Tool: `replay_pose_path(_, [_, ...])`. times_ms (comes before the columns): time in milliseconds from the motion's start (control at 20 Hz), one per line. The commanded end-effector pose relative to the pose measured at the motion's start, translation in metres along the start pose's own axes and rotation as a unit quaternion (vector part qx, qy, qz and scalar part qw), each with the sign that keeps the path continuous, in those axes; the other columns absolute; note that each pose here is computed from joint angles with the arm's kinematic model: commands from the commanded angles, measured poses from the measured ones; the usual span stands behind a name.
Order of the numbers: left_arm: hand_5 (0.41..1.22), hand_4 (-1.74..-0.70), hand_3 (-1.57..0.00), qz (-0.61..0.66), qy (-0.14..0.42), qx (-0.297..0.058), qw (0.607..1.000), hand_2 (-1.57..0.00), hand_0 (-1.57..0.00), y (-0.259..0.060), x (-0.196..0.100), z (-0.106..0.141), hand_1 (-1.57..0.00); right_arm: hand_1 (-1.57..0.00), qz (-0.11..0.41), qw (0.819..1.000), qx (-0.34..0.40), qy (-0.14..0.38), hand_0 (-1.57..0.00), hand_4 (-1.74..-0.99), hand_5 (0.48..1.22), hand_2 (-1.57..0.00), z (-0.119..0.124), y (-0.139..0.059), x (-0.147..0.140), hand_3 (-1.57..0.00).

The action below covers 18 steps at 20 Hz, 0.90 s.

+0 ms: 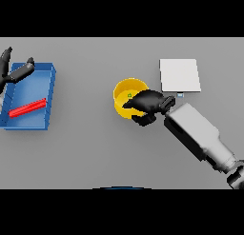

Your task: Pick up the red beaker and tilt it to pour out 1 green nut into yellow bowl. Pick up the yellow bowl and place it on the metallic measuring scale.

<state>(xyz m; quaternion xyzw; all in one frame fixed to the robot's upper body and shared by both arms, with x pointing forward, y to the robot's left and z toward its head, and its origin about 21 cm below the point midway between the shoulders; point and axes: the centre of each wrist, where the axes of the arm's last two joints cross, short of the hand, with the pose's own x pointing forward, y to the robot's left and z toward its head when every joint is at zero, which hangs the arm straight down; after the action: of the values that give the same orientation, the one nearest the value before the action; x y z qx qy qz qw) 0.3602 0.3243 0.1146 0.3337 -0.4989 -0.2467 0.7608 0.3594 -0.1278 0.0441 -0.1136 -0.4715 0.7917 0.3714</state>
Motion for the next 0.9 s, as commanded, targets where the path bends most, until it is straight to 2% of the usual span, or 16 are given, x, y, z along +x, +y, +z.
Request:
replay_pose_path(0, [0.725,-0.8,0.0,0.002,-0.001,0.001,1.0,0.0,0.0,-0.001,-0.002,0.001,0.0,-0.66,-0.004,1.0,0.006,0.0,-0.72,-1.488,1.016,-0.62,0.002,0.003,0.001,-0.47])
replay_pose_path(100, [0.727,-0.8,0.0,0.002,0.003,0.003,1.0,0.0,0.0,0.0,0.0,0.003,0.0,-0.99,-0.009,1.0,0.025,-0.012,-1.03,-1.571,1.09,-0.97,0.005,-0.001,-0.002,-0.69])
replay_pose_path(150, [0.728,-0.8,0.0,-0.001,0.004,0.003,1.0,0.0,0.0,-0.001,0.0,0.003,0.0,-1.11,-0.01,0.999,0.03,-0.011,-1.14,-1.604,1.116,-1.09,0.005,0.0,-0.001,-0.87])
replay_pose_path(250, [0.727,-0.8,0.0,0.002,0.004,0.003,1.0,0.0,0.0,0.001,0.001,0.005,0.0,-1.27,-0.014,0.999,0.035,-0.006,-1.29,-1.649,1.154,-1.26,0.008,-0.001,-0.003,-1.02])
replay_pose_path(350, [0.725,-0.8,0.0,0.004,0.001,0.005,1.0,0.0,0.0,0.0,-0.001,0.005,0.0,-1.38,-0.014,0.999,0.031,-0.003,-1.39,-1.682,1.178,-1.31,0.009,-0.002,-0.001,-1.14])
replay_pose_path(500, [0.724,-0.81,0.0,0.005,0.003,0.0,1.0,0.0,0.0,-0.002,0.0,0.004,0.0,-1.47,-0.019,0.999,0.032,-0.004,-1.48,-1.711,1.199,-1.42,0.012,-0.005,-0.001,-1.18])
replay_pose_path(700, [0.724,-0.8,0.0,0.0,0.0,0.008,1.0,0.0,0.0,0.0,0.002,0.007,0.0,-1.53,-0.019,1.0,0.014,-0.012,-1.53,-1.729,1.212,-1.49,0.027,-0.02,-0.003,-1.19])
replay_pose_path(850, [0.721,-0.8,0.0,-0.001,0.0,0.004,1.0,0.0,0.0,0.0,0.0,0.008,0.0,-1.55,-0.007,1.0,0.003,-0.003,-1.55,-1.731,1.216,-1.51,0.043,-0.042,-0.005,-1.38])
